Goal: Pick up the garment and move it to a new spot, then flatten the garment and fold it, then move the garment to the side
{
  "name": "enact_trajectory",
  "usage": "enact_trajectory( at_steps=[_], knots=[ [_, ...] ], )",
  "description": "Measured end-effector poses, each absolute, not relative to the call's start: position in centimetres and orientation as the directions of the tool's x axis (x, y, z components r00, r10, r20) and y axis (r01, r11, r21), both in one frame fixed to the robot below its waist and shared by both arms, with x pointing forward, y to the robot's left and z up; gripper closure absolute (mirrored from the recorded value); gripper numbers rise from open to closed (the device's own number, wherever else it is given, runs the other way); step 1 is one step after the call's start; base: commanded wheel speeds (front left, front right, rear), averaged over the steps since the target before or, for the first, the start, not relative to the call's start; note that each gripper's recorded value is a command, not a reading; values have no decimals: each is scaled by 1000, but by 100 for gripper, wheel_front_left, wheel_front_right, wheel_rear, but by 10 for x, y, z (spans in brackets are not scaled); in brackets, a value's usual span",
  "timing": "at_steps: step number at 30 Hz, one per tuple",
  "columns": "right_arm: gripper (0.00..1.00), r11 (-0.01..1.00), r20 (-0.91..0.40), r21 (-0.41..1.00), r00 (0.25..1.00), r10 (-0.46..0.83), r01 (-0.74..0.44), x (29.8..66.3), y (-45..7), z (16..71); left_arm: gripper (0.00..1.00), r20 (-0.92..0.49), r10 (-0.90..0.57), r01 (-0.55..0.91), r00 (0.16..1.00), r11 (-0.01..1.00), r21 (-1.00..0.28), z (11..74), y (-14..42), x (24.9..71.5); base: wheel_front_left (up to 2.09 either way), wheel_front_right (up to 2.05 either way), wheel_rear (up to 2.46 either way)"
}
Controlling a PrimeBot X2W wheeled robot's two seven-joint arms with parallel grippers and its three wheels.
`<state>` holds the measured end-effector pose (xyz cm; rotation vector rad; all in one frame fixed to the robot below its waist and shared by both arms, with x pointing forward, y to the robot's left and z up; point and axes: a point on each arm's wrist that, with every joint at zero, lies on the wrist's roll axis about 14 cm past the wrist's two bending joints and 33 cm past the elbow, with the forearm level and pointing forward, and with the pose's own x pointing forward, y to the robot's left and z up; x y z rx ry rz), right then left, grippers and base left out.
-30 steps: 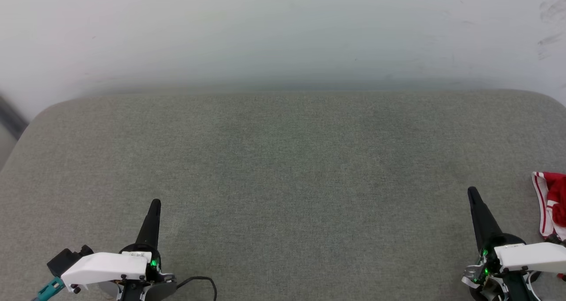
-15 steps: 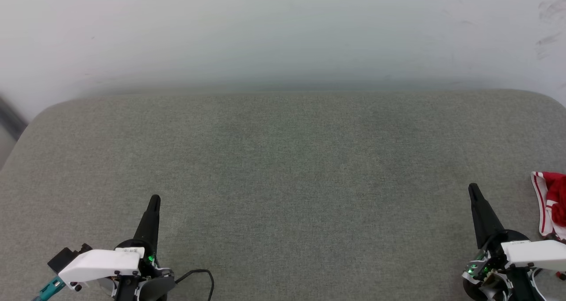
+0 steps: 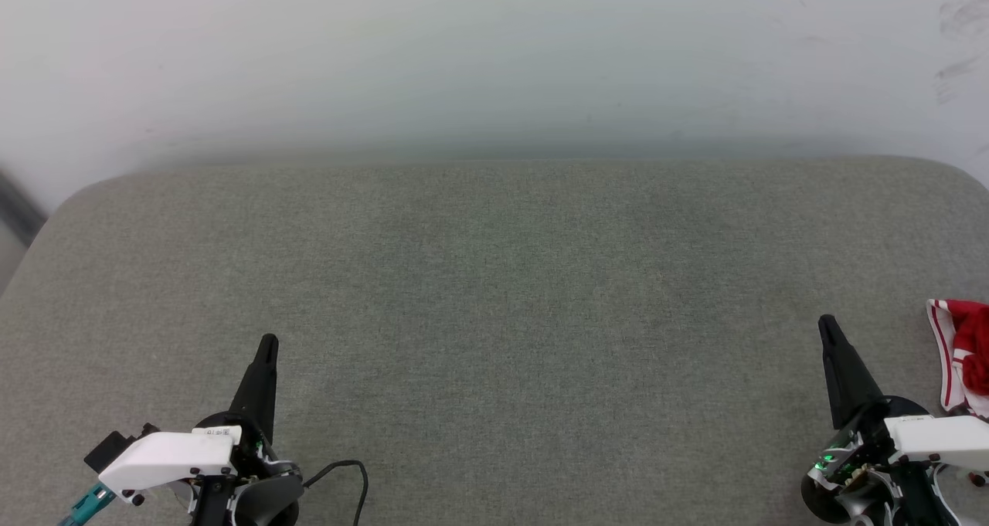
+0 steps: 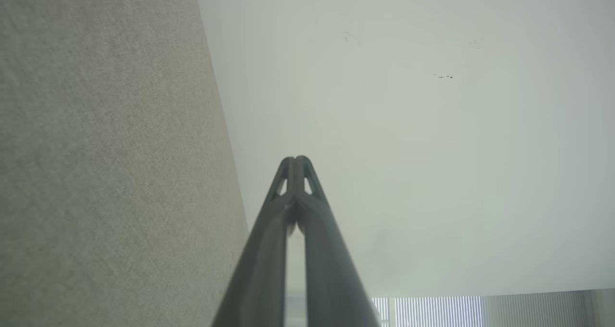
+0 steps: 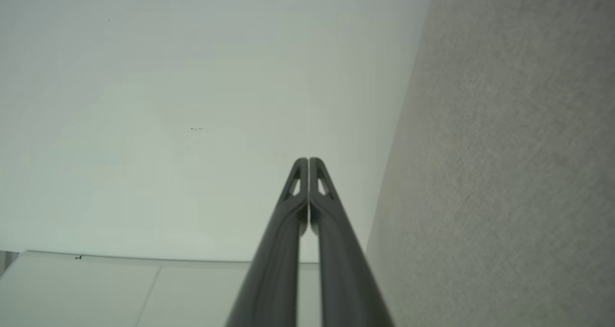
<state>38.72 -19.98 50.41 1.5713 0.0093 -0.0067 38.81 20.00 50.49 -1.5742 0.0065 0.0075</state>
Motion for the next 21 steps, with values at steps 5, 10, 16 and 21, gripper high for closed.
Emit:
enact_trajectory(
  at_steps=[5,10,16,21],
  knots=[
    [100,-1,-9,1000,1000,1,9,387,-200,504,100,-9,0,-9,1000,-4,-1000,505,200,388,0,0,0],
    [100,-2,-8,1000,1000,0,8,388,-200,505,100,-9,0,-9,1000,-5,-1000,505,200,388,0,0,0],
    [100,-2,-8,1000,1000,0,8,388,-200,505,100,-9,0,-9,1000,-7,-1000,505,200,388,0,0,0],
    [100,-3,-8,1000,1000,-1,8,388,-201,505,100,-9,-1,-9,1000,-6,-1000,505,200,388,0,0,0]
  ],
)
